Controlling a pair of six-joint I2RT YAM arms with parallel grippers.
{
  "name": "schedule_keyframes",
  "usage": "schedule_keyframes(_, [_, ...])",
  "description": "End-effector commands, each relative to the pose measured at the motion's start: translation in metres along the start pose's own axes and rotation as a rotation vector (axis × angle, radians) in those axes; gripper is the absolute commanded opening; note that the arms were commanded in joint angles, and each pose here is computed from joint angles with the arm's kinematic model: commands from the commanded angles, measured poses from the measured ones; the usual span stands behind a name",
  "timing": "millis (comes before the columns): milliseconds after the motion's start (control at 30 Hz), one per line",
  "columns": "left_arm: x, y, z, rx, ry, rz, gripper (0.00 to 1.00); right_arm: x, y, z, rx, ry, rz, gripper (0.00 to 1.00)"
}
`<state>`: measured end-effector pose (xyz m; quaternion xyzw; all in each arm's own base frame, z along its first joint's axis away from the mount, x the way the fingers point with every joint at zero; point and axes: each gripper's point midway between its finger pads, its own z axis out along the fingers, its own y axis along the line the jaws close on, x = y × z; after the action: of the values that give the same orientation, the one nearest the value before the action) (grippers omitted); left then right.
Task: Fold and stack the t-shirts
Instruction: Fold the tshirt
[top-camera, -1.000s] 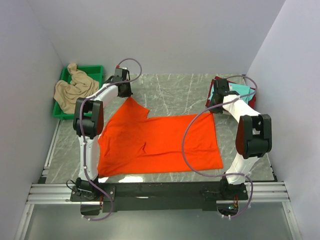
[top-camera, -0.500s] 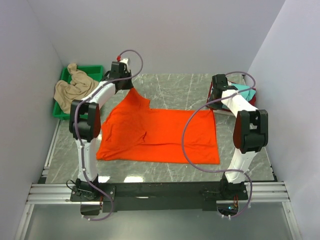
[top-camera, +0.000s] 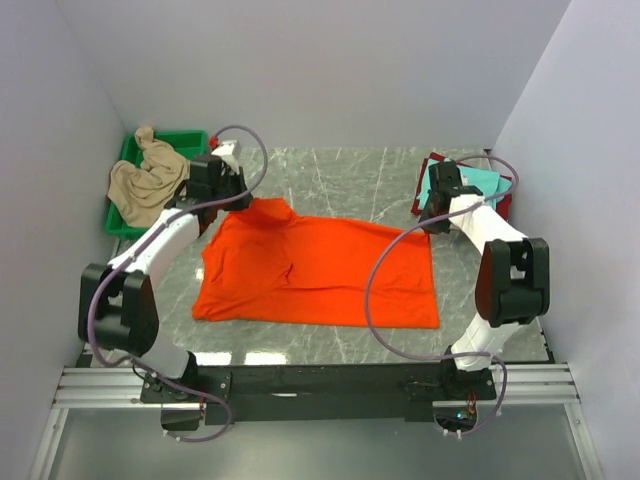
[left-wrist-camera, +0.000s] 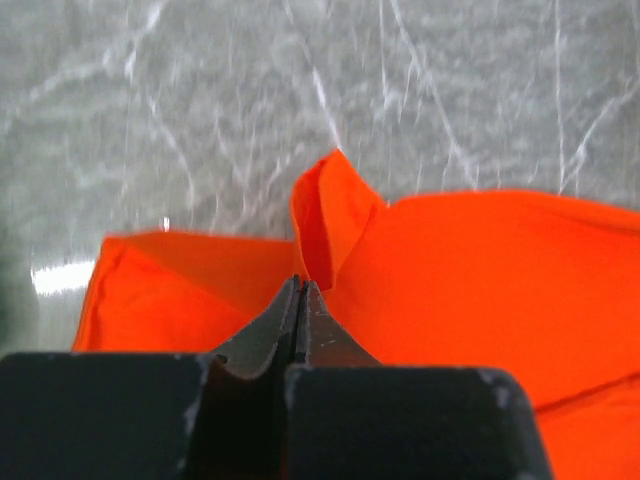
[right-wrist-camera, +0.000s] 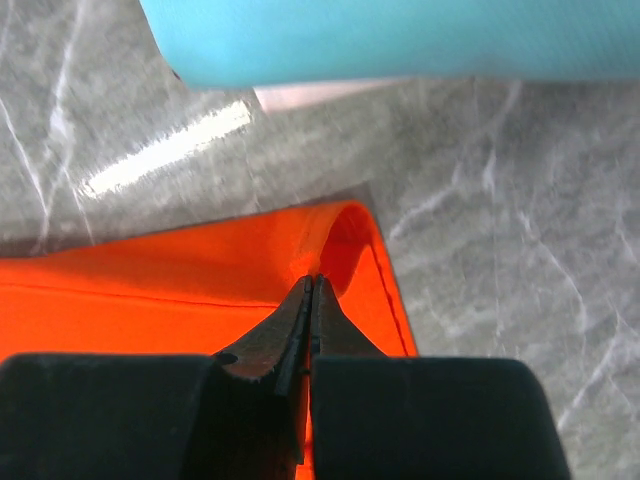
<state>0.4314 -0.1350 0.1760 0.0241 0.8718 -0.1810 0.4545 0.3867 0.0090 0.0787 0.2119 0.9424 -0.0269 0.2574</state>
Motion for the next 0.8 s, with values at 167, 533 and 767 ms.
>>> schedule_keyframes(167, [0.04, 0.004, -0.043, -0.016, 0.018, -0.044, 0.0, 0.008, -0.012, -0.021, -0.012, -0.047, 0.005, 0.0])
schedule_keyframes(533, [0.068, 0.016, -0.097, -0.106, -0.015, -0.107, 0.0, 0.028, -0.028, -0.035, 0.002, -0.05, 0.018, 0.0])
schedule_keyframes(767, [0.083, 0.025, -0.111, -0.166, -0.014, -0.18, 0.0, 0.044, -0.032, -0.04, -0.006, -0.031, 0.032, 0.0])
